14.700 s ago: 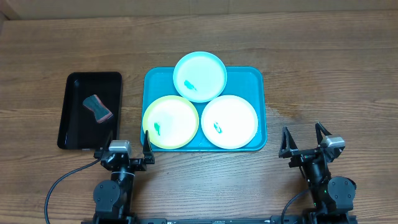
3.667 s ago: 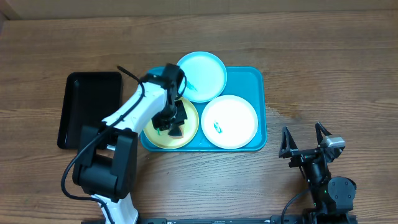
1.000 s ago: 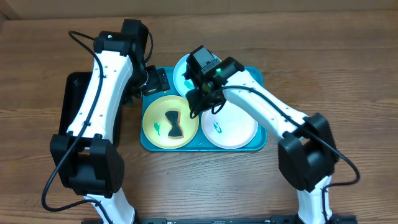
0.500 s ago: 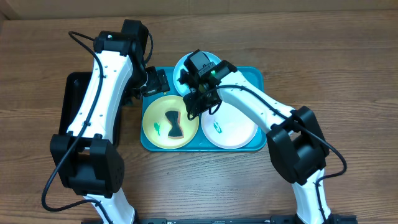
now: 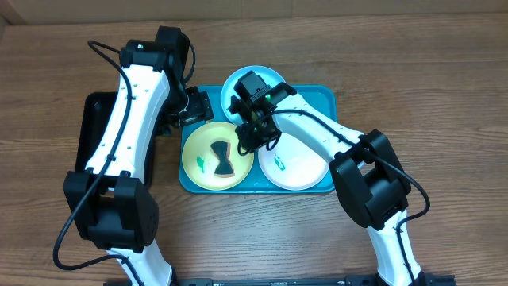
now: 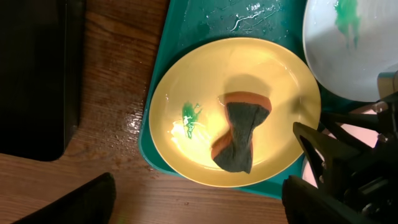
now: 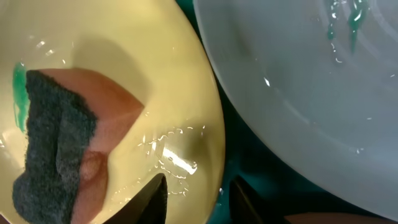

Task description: Clean dirty plates on tray and stack at the side

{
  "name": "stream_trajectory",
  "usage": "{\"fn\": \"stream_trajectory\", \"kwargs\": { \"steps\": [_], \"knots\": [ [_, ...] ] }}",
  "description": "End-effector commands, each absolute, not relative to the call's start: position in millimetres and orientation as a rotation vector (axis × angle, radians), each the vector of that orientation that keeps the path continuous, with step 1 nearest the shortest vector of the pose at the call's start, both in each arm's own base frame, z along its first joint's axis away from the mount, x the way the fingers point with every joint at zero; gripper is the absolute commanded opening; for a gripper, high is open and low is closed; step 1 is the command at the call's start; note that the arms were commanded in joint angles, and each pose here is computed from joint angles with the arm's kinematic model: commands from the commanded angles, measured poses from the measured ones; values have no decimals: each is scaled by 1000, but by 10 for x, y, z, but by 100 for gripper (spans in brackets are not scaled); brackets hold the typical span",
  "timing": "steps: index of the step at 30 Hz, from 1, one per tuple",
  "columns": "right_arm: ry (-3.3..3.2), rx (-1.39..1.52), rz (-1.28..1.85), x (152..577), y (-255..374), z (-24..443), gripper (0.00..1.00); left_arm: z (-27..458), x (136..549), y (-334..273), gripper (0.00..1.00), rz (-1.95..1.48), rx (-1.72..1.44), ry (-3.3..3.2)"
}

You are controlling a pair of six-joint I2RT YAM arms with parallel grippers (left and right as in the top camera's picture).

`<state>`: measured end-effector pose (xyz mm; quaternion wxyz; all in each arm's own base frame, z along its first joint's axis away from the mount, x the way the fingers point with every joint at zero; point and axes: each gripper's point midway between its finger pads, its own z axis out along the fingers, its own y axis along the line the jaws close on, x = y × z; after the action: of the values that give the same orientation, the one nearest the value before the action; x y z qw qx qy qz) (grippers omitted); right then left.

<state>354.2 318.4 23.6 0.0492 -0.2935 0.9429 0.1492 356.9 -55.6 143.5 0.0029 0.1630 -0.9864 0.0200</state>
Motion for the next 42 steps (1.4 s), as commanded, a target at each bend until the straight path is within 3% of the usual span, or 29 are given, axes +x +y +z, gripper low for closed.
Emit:
{"fn": "stream_trajectory", "kwargs": {
  "steps": [1, 3, 12, 24, 27, 31, 35, 37, 42],
  "knots": [
    [2876, -897, 436, 3542, 3162, 179, 30, 1318, 3445, -565, 79, 55, 478, -3049],
    [2875, -897, 434, 3536, 3155, 147, 28, 1208, 3376, -624, 71, 101, 467, -3012],
    [2900, -875, 424, 3505, 3120, 92, 12, 788, 3172, -963, 57, 389, 345, -2909],
    [2905, -803, 438, 3557, 3137, 102, 4, 333, 3020, -1190, 49, 450, 240, -2917],
    [2911, -804, 435, 3545, 3128, 99, 4, 251, 3028, -1190, 41, 429, 296, -2928],
    [2923, -805, 434, 3520, 3116, 95, 4, 105, 3063, -1190, 47, 437, 416, -2941],
    [2928, -807, 441, 3506, 3117, 96, 4, 74, 3091, -1192, 45, 446, 414, -2958],
    [2929, -808, 456, 3495, 3132, 100, 4, 68, 3101, -1175, 34, 432, 414, -2967],
    [2931, -804, 454, 3495, 3130, 99, 4, 44, 3121, -1081, 21, 360, 421, -2993]
  ]
}}
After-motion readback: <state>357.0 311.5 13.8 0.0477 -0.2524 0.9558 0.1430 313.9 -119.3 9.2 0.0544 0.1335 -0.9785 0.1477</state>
